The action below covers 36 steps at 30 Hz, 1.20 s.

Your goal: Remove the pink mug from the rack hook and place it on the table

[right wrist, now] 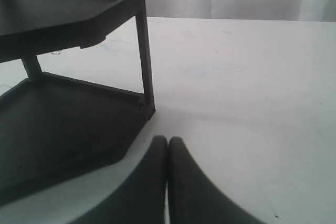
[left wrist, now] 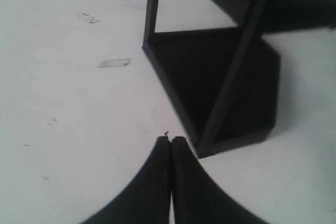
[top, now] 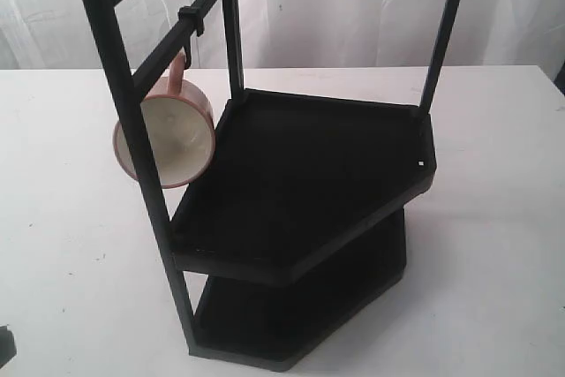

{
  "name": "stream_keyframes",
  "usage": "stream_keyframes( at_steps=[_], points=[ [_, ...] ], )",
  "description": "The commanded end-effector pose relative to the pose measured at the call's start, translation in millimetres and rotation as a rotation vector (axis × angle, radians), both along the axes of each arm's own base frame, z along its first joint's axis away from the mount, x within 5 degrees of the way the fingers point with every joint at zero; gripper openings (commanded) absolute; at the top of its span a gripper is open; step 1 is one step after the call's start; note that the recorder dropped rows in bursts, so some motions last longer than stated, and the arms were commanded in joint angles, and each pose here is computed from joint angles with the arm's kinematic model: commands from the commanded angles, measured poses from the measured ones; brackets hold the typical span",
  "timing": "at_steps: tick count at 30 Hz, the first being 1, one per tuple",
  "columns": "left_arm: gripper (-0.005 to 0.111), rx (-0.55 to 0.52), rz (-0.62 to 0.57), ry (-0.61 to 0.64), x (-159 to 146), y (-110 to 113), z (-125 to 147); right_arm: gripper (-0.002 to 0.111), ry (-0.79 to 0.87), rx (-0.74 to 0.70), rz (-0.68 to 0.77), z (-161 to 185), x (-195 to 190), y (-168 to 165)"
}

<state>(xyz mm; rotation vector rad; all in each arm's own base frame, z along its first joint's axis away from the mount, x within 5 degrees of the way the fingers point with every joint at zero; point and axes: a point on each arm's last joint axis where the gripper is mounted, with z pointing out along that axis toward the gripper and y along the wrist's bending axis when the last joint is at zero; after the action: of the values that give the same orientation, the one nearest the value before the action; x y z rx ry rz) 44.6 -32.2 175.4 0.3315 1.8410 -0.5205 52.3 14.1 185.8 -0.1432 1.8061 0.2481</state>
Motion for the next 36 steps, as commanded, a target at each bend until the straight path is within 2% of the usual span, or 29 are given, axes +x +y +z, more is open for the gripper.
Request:
stream_keyframes(
  at_steps=[1,4,8,14,17,20,22,27,31,34,36],
  points=[
    [0.000,-0.289,0.033,0.088,-0.5,-3.5,6.3,0.000,-0.006,0.009,-0.009,-0.9,0.1,-0.4],
    [0.000,-0.340,0.053,0.067,1.0,-2.3,10.2,0.000,-0.005,0.013,-0.010,-0.9,0.1,-0.4],
    [0.000,-0.580,0.112,0.111,3.3,0.0,17.8,0.000,-0.002,0.024,-0.013,-0.9,0.1,-0.4],
    [0.000,-0.721,0.146,0.168,4.2,1.4,19.8,0.000,-0.002,0.024,-0.013,-0.9,0.1,-0.4],
    [0.000,-0.904,0.190,0.209,6.1,4.7,24.1,0.000,-0.002,0.024,-0.013,-0.9,0.1,-0.4],
    [0.000,-1.003,0.196,0.139,6.1,9.7,42.5,0.000,-0.002,0.024,-0.013,-0.9,0.1,-0.4],
    [0.000,-1.019,0.175,0.030,3.1,13.8,65.2,0.000,-0.002,0.024,-0.013,-0.9,0.1,-0.4],
    [0.000,-1.012,0.106,-0.338,-17.5,28.2,133.7,0.000,-0.002,0.024,-0.013,-0.9,0.1,-0.4],
    [0.000,-0.986,0.059,-0.519,-38.5,36.4,173.6,0.000,-0.002,0.024,-0.013,-0.9,0.1,-0.4],
    [0.000,-0.891,0.034,-0.670,-56.6,41.4,203.5,0.000,-0.002,0.024,-0.013,-0.9,0.1,-0.4],
    [0.000,-0.773,0.039,-0.739,-64.4,42.1,221.0,0.000,-0.002,0.024,-0.013,-0.9,0.1,-0.4]
  ],
)
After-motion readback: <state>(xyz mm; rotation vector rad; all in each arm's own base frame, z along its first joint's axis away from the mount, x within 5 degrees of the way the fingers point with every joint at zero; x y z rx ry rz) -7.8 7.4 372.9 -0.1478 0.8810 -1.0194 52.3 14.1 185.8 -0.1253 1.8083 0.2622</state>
